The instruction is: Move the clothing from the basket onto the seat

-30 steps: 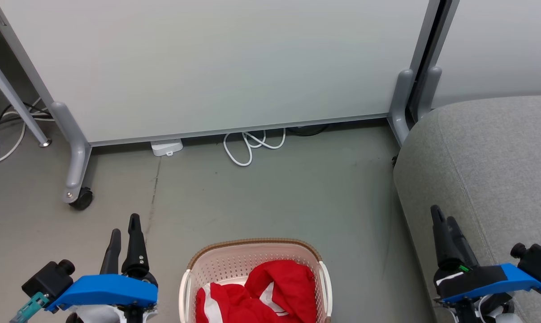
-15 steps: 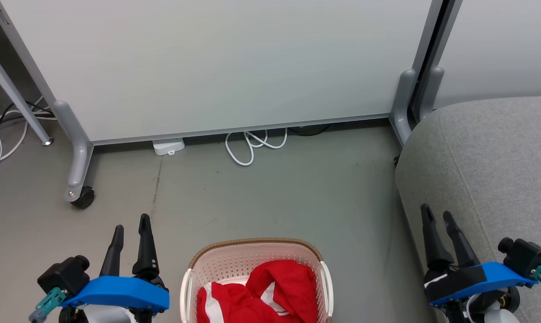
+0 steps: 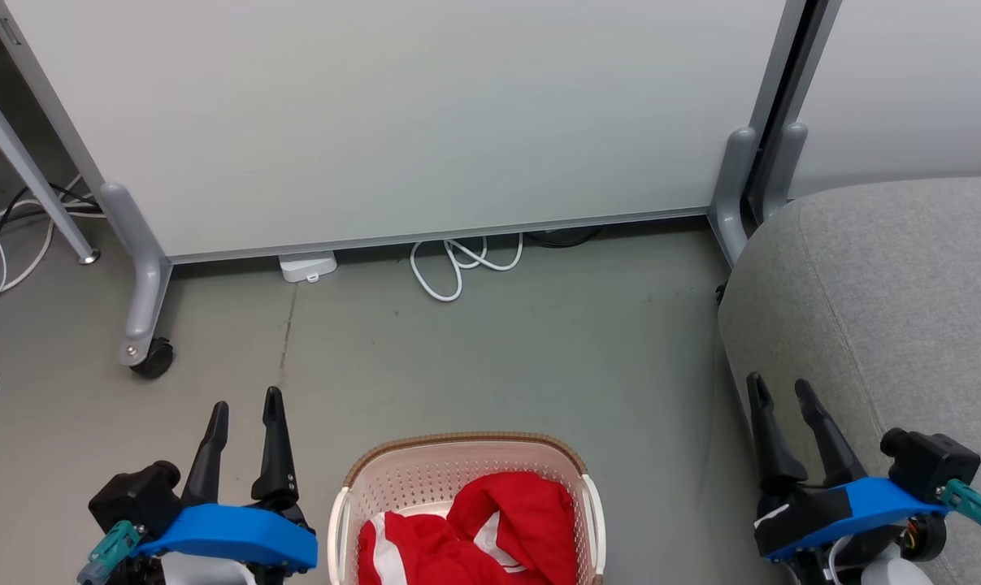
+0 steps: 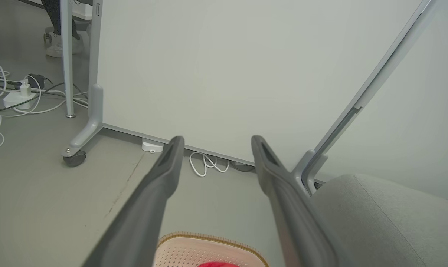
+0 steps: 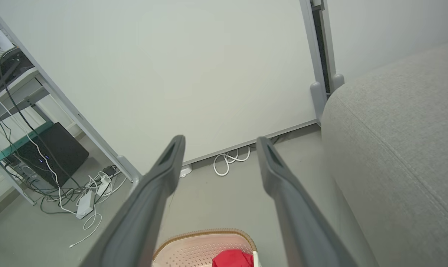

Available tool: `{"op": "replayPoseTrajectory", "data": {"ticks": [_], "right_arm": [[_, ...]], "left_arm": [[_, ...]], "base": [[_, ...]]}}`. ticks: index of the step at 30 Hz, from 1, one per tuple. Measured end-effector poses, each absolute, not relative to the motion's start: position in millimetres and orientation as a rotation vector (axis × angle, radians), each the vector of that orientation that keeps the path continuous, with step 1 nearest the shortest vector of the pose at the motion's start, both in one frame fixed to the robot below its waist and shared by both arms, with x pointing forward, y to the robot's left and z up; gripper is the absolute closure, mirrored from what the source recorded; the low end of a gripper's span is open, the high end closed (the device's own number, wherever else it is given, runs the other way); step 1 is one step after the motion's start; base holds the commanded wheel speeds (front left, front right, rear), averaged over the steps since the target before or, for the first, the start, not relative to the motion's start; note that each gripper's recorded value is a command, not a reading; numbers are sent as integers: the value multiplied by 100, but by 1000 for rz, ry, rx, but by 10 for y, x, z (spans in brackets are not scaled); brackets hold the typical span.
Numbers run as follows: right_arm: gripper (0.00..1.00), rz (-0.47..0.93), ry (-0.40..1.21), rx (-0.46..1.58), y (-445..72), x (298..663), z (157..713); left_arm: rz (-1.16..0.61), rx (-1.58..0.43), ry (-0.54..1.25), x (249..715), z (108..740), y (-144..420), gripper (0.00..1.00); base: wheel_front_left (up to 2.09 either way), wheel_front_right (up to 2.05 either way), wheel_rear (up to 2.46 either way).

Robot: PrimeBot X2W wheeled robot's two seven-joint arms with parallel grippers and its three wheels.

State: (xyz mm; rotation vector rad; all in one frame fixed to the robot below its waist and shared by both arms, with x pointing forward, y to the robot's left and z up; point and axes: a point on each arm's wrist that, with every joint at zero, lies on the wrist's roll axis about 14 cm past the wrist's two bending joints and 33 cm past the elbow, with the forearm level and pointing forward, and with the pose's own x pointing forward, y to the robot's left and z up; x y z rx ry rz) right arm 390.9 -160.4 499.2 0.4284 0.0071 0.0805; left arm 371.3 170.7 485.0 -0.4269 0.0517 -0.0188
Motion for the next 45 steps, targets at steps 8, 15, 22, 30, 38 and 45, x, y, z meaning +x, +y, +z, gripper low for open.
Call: {"op": "replayPoseTrajectory", "data": {"ticks": [8,15,22,30,38,45], "right_arm": [[0,100,-14,353,-1564,3929,5037],[0,115,-19,294,-1530,3932,5034],[0,129,-35,237,-1503,3931,5061],[0,137,-52,174,-1499,3927,5086],[0,136,-66,118,-1524,3934,5105],[0,146,-77,73,-1511,3934,5115]], "left_arm": [[-37,-360,42,3699,4850,1690,0],[-49,-315,42,3684,4817,1679,0],[-66,-271,33,3674,4817,1650,0],[-74,-231,24,3685,4817,1636,0],[-75,-203,21,3690,4800,1651,0],[-91,-164,11,3691,4811,1621,0]], "base": [[0,0,0],[0,0,0],[0,0,0],[0,0,0],[0,0,0],[0,0,0]]}}
